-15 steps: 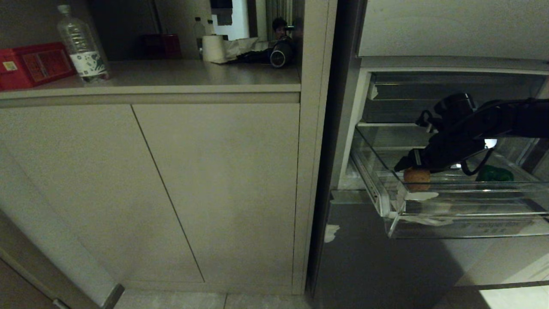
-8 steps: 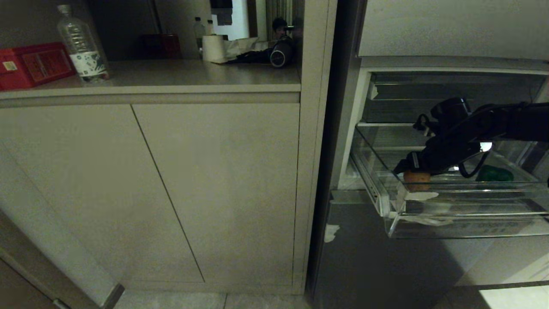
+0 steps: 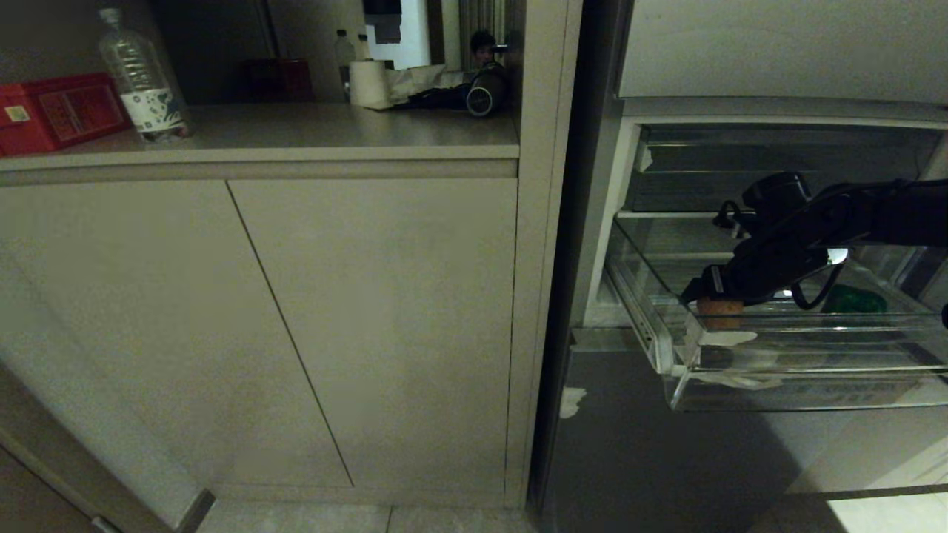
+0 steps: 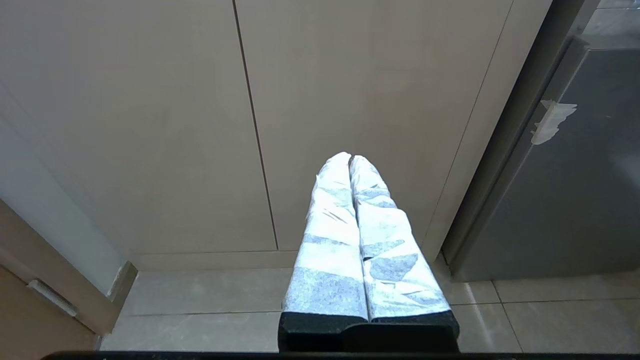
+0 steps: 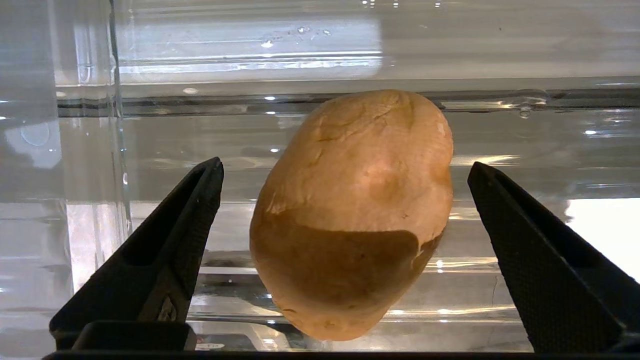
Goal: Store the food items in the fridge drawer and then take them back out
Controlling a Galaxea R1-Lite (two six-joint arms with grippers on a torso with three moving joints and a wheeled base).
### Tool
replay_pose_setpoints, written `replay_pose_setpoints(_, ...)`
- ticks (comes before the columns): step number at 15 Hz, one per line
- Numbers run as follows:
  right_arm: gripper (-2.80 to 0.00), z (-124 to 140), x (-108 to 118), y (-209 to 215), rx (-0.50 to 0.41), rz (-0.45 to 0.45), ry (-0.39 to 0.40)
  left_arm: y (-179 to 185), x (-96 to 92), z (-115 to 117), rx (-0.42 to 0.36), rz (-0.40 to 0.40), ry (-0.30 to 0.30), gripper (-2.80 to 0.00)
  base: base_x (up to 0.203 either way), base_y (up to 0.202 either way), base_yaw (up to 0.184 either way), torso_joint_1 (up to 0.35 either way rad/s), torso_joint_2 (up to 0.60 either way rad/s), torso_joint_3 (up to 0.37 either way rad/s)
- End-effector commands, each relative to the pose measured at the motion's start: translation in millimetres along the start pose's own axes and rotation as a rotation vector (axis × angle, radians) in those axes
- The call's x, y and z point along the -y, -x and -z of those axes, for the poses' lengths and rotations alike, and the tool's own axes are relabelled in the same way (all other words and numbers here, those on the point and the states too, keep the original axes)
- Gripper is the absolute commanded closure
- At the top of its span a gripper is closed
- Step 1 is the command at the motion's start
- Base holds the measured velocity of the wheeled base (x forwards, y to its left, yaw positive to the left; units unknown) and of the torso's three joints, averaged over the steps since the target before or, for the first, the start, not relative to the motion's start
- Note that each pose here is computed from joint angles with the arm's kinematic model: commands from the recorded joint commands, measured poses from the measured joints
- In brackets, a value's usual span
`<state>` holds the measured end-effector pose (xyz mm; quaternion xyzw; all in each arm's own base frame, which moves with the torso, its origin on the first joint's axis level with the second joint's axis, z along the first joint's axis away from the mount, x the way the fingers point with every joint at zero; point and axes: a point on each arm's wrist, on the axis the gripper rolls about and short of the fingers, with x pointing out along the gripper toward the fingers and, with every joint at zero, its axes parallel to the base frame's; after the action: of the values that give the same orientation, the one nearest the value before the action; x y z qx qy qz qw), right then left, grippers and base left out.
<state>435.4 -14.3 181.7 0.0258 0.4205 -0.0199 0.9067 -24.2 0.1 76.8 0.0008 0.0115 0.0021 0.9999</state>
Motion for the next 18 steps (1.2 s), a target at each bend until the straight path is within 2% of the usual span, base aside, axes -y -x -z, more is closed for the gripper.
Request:
replay_pose_setpoints(1, -2.80, 1, 0, -1, -0.009, -0.001, 0.000, 0, 0.0, 0, -0.002, 0.000, 0.000, 0.00, 0.000, 0.000, 0.000, 0.000, 0.00, 0.000)
replay_pose_setpoints(5, -2.80, 2, 0, -2, -0.013, 0.001, 0.000, 0, 0.0, 0, -0.002, 0.000, 0.000, 0.00, 0.000, 0.000, 0.000, 0.000, 0.00, 0.000)
replay_pose_setpoints(6, 0.00, 2, 0, -2, -0.011, 0.001, 0.000, 0, 0.0, 0, -0.002, 0.000, 0.000, 0.00, 0.000, 0.000, 0.000, 0.000, 0.00, 0.000)
replay_pose_setpoints(13, 0.00, -1, 0, 11, 0.015, 0.023, 0.000, 0, 0.0, 0, -0.002, 0.000, 0.000, 0.00, 0.000, 0.000, 0.000, 0.000, 0.00, 0.000)
replay_pose_setpoints(18, 0.00, -4, -2, 80, 0.116, 0.018, -0.006, 0, 0.0, 0, -0.002, 0.000, 0.000, 0.00, 0.000, 0.000, 0.000, 0.000, 0.00, 0.000)
